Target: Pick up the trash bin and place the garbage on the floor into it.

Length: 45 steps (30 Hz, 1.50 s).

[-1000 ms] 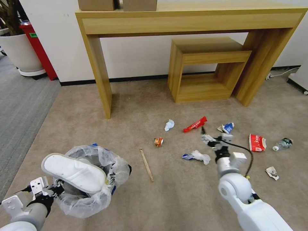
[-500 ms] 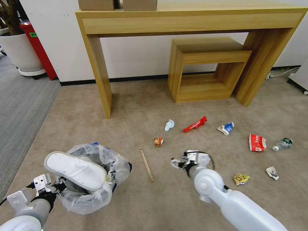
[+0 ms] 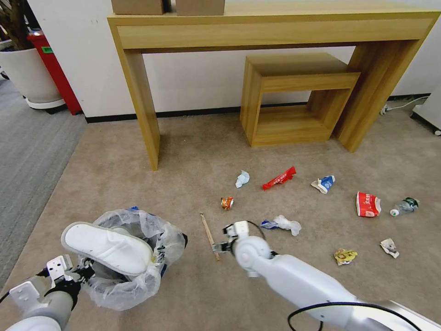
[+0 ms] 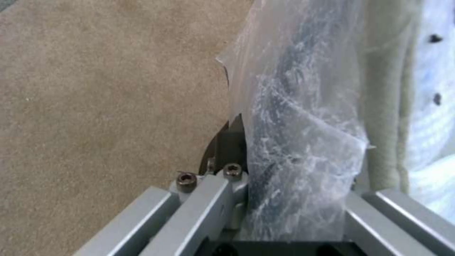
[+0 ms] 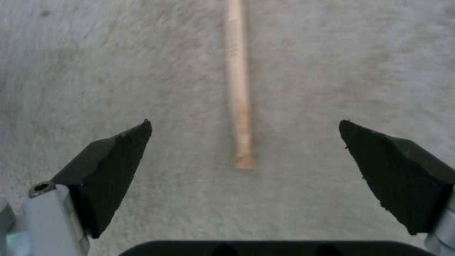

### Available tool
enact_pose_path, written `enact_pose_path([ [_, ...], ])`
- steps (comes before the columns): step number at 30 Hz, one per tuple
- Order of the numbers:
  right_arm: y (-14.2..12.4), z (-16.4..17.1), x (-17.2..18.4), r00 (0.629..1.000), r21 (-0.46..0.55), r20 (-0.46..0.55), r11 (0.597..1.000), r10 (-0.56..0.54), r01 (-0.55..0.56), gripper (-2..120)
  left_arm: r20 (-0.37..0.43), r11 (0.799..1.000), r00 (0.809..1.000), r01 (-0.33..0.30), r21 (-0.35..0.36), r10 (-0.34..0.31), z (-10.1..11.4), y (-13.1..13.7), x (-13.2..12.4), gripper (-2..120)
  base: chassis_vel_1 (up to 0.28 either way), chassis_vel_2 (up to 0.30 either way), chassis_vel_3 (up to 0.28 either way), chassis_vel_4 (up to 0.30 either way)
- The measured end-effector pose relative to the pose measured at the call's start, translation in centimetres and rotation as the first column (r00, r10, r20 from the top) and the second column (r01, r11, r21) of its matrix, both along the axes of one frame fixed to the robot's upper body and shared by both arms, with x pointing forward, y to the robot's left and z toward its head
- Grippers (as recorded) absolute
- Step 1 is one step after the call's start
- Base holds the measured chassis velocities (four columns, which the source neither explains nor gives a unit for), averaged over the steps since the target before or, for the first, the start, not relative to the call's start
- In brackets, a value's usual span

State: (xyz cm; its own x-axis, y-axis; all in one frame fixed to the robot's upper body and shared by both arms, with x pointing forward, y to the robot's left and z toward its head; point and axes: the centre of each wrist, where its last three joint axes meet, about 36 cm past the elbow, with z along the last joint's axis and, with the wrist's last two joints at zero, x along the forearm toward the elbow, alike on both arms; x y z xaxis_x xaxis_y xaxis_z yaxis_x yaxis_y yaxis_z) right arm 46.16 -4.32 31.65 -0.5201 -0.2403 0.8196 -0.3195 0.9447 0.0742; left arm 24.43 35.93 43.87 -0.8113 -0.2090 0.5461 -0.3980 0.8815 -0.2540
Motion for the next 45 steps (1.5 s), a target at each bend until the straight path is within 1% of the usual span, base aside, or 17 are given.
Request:
enact_pose_path([
  [4, 0.9, -1.2, 0.2, 1.000, -0.028, 0.008, 1.000, 0.003, -0.003, 100, 0.000, 1.000, 1.000, -0.006, 0.001, 0.006, -0.1, 0.0, -0.3, 0, 0.000, 0.000, 0.000, 0.000],
  [6, 0.9, -1.7, 0.4, 1.000, -0.038, 0.011, 0.999, 0.003, -0.002, 100, 0.001, 1.000, 1.000, -0.008, 0.001, 0.008, -0.2, 0.0, -0.3, 0, 0.000, 0.000, 0.000, 0.000],
  [12, 0.0, -3.8, 1.5, 1.000, -0.077, 0.019, 0.997, -0.011, 0.013, 100, 0.000, 1.000, 1.000, -0.017, -0.002, 0.017, -0.5, -0.1, -0.5, 0, 0.000, 0.000, 0.000, 0.000],
  [18, -0.4, -4.7, 1.8, 1.000, -0.081, 0.025, 0.997, -0.015, 0.017, 100, 0.000, 1.000, 1.000, -0.020, -0.005, 0.020, -0.5, -0.1, -0.5, 0, 0.000, 0.000, 0.000, 0.000],
  [24, 0.3, -5.3, 1.7, 1.000, -0.077, 0.026, 0.997, -0.014, 0.016, 98, 0.002, 1.000, 1.000, -0.023, -0.004, 0.023, -0.6, -0.1, -0.6, 0, 0.000, 0.000, 0.000, 0.000],
  [32, 0.6, -6.3, 1.5, 0.999, -0.081, 0.037, 0.997, -0.016, 0.019, 96, 0.008, 1.000, 1.000, -0.020, -0.002, 0.020, -0.4, -0.1, -0.5, 0, 0.000, 0.000, 0.000, 0.000],
  [37, 0.5, -7.4, 1.6, 0.999, -0.088, 0.045, 0.996, -0.013, 0.017, 89, 0.008, 1.000, 1.000, -0.018, -0.002, 0.018, -0.4, -0.1, -0.5, 0, 0.000, 0.000, 0.000, 0.000],
  [45, 0.9, -8.6, 1.4, 0.999, -0.097, 0.052, 0.995, -0.008, 0.013, 87, 0.009, 1.000, 1.000, -0.015, -0.001, 0.015, -0.4, 0.0, -0.4, 0, 0.000, 0.000, 0.000, 0.000],
])
